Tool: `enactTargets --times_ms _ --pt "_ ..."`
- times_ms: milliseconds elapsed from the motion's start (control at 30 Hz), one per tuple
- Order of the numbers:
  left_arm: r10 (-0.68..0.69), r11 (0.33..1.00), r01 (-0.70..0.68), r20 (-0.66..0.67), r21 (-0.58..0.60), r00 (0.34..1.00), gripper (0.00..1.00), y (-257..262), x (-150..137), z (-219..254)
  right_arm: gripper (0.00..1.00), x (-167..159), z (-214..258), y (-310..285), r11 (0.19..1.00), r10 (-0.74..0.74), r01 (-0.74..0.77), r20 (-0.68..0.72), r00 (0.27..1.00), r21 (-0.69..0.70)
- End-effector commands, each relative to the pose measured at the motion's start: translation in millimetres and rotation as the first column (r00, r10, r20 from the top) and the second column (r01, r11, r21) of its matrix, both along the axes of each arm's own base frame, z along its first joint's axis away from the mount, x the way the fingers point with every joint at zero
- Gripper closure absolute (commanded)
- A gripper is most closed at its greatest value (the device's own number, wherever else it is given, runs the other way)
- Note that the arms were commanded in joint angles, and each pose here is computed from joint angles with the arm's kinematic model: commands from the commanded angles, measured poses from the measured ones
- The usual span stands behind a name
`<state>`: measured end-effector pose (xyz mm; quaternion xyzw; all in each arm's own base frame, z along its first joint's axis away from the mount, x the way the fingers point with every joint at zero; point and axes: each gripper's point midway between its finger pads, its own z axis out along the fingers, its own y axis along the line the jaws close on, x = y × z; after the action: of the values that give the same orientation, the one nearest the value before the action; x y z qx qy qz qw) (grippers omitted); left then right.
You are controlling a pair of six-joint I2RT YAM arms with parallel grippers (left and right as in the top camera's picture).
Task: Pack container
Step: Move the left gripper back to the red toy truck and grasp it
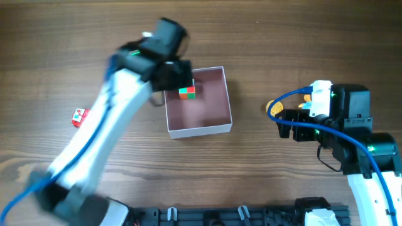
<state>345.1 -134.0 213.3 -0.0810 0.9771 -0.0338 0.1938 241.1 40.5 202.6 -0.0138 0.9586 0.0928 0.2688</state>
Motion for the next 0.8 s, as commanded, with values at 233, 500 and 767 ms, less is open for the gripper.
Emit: enactTargets --times_ms 233,500,767 --pt "0.660 0.751 -0.661 -0.012 -0.020 0.751 0.00 177.5 -34.6 18.9 0.00 3.5 8.7 1.6 1.000 0.019 -0.019 0.027 0.999 -0.006" --pt "0.832 0.494 -0.863 -0.227 -0.107 0.505 0.00 224.1 -41.8 -76.7 0.00 3.0 8.3 1.7 1.000 0.020 -0.020 0.025 1.000 -0.005" --pt "0.858 0.408 -0.908 -0.301 -0.094 0.416 0.00 233.3 -47.6 -138.1 0.00 2.9 8.3 1.7 1.000 0.020 -0.020 0.024 1.000 -0.006"
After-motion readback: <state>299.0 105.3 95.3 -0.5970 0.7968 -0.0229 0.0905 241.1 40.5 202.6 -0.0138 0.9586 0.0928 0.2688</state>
